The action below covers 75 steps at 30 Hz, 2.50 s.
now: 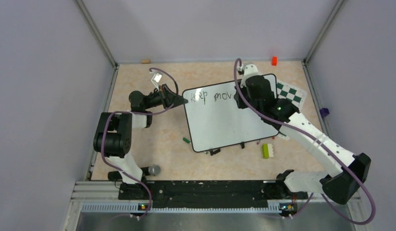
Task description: Write a sentence on the whiteboard
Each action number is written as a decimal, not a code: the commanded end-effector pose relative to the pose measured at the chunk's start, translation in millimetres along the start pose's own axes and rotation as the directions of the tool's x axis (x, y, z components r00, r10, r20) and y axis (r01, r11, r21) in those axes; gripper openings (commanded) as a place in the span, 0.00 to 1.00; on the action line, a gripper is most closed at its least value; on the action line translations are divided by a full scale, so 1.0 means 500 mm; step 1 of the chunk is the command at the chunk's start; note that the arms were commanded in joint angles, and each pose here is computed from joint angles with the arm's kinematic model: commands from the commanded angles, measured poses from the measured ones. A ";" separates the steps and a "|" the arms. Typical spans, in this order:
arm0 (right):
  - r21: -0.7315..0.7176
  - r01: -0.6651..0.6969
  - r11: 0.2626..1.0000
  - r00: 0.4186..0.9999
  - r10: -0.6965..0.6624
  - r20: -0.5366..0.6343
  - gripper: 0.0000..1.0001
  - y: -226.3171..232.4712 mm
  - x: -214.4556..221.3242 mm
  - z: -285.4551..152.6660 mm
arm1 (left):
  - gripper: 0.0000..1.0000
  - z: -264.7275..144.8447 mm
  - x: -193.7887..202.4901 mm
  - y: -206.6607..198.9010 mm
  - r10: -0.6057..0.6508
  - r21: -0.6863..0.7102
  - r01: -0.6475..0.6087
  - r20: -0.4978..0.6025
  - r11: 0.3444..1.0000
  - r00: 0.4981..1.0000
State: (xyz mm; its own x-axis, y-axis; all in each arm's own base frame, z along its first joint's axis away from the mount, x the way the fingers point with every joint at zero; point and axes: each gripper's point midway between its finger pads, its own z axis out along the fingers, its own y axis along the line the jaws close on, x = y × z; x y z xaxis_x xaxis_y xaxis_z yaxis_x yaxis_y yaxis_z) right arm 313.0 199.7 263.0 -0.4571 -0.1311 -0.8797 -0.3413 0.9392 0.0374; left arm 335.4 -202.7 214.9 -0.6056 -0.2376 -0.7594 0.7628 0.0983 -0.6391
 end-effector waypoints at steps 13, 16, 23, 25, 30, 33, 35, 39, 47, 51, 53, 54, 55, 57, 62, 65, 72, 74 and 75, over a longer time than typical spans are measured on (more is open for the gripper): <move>0.088 -0.011 0.996 0.997 0.005 0.071 0.00 -0.035 -0.091 0.006 | 0.11 -0.007 0.008 -0.022 0.107 0.046 -0.105 -0.037 0.993 0.994; 0.084 -0.011 0.996 0.998 0.006 0.059 0.00 -0.031 -0.085 0.015 | 0.11 -0.007 0.010 -0.022 0.106 0.047 -0.104 -0.039 0.993 0.994; 0.090 -0.007 0.996 0.999 0.003 0.037 0.00 -0.031 -0.072 0.030 | 0.11 -0.007 0.009 -0.022 0.107 0.048 -0.105 -0.039 0.993 0.994; 0.089 -0.007 0.996 0.999 0.004 0.032 0.00 -0.031 -0.067 0.033 | 0.11 -0.007 0.009 -0.022 0.107 0.047 -0.105 -0.038 0.993 0.994; 0.105 -0.010 0.994 0.999 0.007 0.034 0.00 -0.037 -0.063 0.031 | 0.10 -0.007 0.008 -0.023 0.108 0.048 -0.106 -0.038 0.993 0.993; 0.120 -0.008 0.993 0.999 0.004 0.032 0.00 -0.042 -0.062 0.032 | 0.10 -0.007 0.008 -0.023 0.110 0.048 -0.108 -0.038 0.993 0.993; 0.124 -0.011 0.992 0.999 0.007 0.033 0.00 -0.043 -0.063 0.034 | 0.10 -0.007 0.008 -0.023 0.109 0.048 -0.107 -0.038 0.993 0.993; 0.068 -0.002 0.998 1.000 0.001 0.024 0.00 -0.023 -0.062 0.037 | 0.10 -0.007 0.007 -0.025 0.112 0.049 -0.110 -0.038 0.993 0.993; 0.141 -0.010 0.990 1.000 0.006 0.026 0.00 -0.049 -0.058 0.034 | 0.10 -0.007 0.006 -0.026 0.115 0.050 -0.113 -0.037 0.992 0.993; 0.105 -0.015 0.994 0.999 0.011 0.036 0.00 -0.037 -0.065 0.027 | 0.10 -0.007 0.007 -0.026 0.113 0.050 -0.111 -0.038 0.993 0.993; 0.096 -0.018 0.995 0.999 0.014 0.047 0.00 -0.037 -0.070 0.017 | 0.10 -0.006 0.005 -0.026 0.115 0.050 -0.113 -0.036 0.992 0.993; 0.096 -0.020 0.995 0.999 0.015 0.053 0.00 -0.038 -0.072 0.012 | 0.10 -0.007 0.007 -0.025 0.113 0.050 -0.111 -0.037 0.993 0.993; 0.096 -0.022 0.995 0.998 0.016 0.057 0.00 -0.040 -0.072 0.006 | 0.10 -0.007 0.006 -0.026 0.115 0.049 -0.113 -0.036 0.992 0.993; 0.094 -0.024 0.995 0.998 0.018 0.062 0.00 -0.042 -0.070 -0.002 | 0.10 -0.007 0.006 -0.026 0.113 0.050 -0.111 -0.037 0.993 0.993; 0.093 -0.018 0.996 0.999 0.015 0.032 0.00 -0.042 -0.045 0.002 | 0.10 -0.007 0.006 -0.027 0.115 0.050 -0.113 -0.036 0.992 0.993; 0.087 -0.018 0.996 1.000 0.016 0.021 0.00 -0.039 -0.039 0.007 | 0.10 -0.007 0.005 -0.027 0.115 0.050 -0.113 -0.036 0.992 0.993; 0.075 -0.012 0.997 1.000 0.012 -0.003 0.00 -0.032 -0.027 0.022 | 0.10 -0.007 0.004 -0.029 0.120 0.052 -0.118 -0.036 0.992 0.992; 0.075 -0.013 0.997 1.000 0.013 -0.003 0.00 -0.031 -0.026 0.025 | 0.10 -0.007 0.004 -0.029 0.121 0.052 -0.119 -0.036 0.991 0.992; 0.077 -0.012 0.997 1.000 0.012 -0.005 0.00 -0.031 -0.025 0.027 | 0.10 -0.006 0.003 -0.030 0.124 0.053 -0.122 -0.035 0.991 0.992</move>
State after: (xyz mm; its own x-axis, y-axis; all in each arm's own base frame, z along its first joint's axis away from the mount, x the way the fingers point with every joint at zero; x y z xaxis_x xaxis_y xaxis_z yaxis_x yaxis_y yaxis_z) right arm 330.3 188.7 264.1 -0.4743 -0.1438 -0.8685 -0.2766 0.9610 -0.0080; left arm 335.3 -202.7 215.0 -0.6051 -0.2377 -0.7599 0.7633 0.0982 -0.6385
